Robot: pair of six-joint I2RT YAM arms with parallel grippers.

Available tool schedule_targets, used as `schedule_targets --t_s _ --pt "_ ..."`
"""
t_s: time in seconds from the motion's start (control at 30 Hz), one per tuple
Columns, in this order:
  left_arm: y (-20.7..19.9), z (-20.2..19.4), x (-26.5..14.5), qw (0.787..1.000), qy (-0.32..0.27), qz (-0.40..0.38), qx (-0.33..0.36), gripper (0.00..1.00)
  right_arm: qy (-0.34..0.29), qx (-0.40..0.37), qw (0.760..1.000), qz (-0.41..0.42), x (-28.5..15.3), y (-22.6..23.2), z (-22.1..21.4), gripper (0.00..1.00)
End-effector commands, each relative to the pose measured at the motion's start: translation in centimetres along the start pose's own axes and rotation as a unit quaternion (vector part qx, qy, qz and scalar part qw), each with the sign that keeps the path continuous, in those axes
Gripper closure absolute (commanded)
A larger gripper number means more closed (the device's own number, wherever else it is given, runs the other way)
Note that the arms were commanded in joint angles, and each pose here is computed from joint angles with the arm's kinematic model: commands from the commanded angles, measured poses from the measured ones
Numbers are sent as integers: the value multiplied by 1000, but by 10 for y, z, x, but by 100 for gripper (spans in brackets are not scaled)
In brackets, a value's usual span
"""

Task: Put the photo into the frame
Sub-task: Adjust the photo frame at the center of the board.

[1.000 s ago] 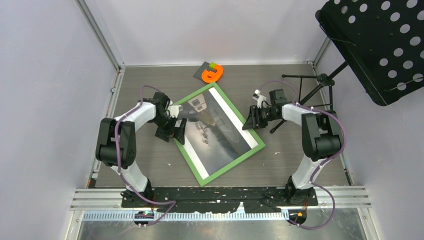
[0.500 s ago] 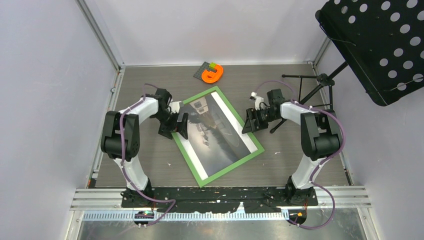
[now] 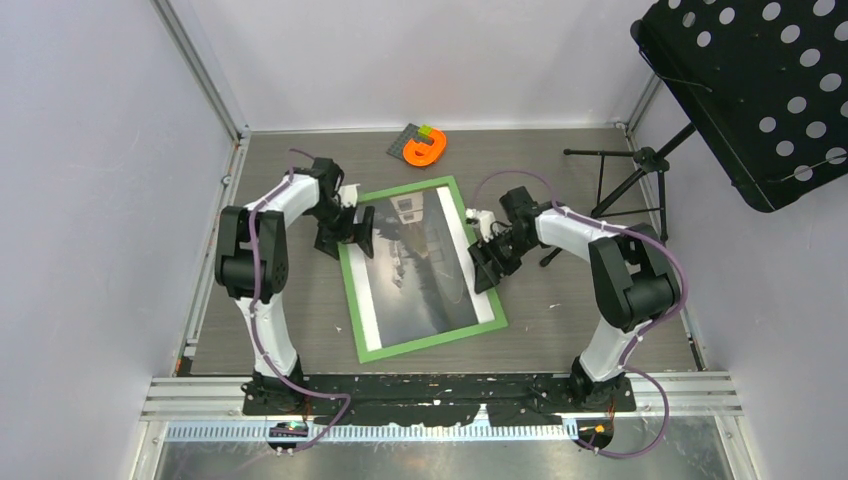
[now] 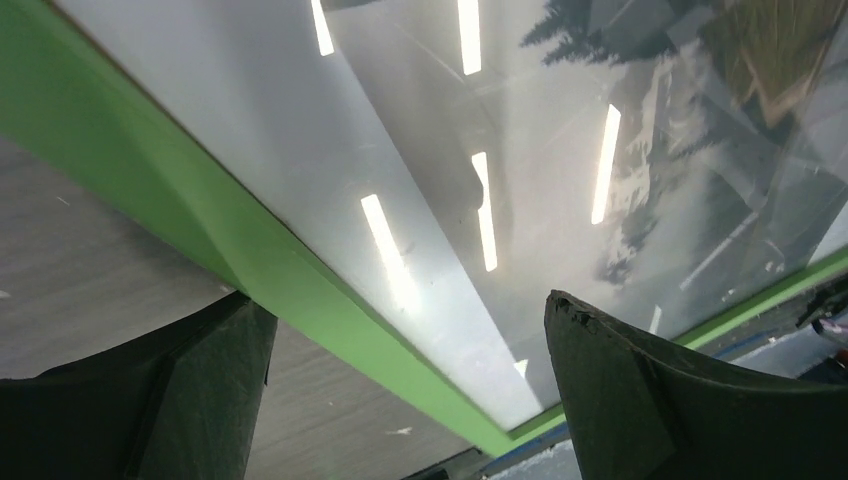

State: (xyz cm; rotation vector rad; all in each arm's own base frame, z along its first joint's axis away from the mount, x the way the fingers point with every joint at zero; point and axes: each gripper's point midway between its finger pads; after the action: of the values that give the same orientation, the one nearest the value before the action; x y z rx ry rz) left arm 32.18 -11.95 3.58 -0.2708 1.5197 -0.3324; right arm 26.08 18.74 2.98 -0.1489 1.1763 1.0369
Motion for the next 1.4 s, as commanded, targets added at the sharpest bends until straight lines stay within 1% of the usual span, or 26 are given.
schedule_targets --t_s 0.0,0.17,0.23,0.47,0.73,0.93,1.0,1.13,1.2,1.37 --pt "-19 33 0 999 -20 -29 23 0 18 -55 994 89 2 51 -12 28" --pt "-25 55 -1 999 -18 -25 40 0 27 -84 988 123 8 69 -16 28" --pt "-29 62 4 999 -7 -21 50 0 32 -101 985 135 12 79 -16 28" --pt "-55 79 16 996 14 -18 89 1 38 -137 977 161 23 107 -11 27" --pt "-85 114 16 993 -13 -31 117 0 59 -178 970 153 44 131 -3 27" --pt "-103 130 21 988 -37 -38 144 0 63 -194 968 146 67 151 17 27" --pt "-109 136 20 986 -50 -44 153 0 58 -190 969 144 75 156 26 26" --pt "-123 147 14 980 -79 -68 168 0 24 -185 972 141 88 162 49 27" --pt "-130 152 12 977 -92 -83 174 0 -10 -188 971 145 95 166 66 27" --pt "-148 162 9 967 -115 -127 188 1 -73 -183 968 158 106 178 92 27"
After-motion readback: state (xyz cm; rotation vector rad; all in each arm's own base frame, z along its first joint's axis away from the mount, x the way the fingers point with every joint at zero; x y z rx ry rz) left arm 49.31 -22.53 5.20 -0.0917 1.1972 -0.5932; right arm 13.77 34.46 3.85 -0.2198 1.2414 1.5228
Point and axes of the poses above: each gripper's point midway between its finger pads, its own x axis out along the fingers, its own y axis along the line the jaws close on, z = x × y, and after that the axes turned 6 degrees about -x, right-handed
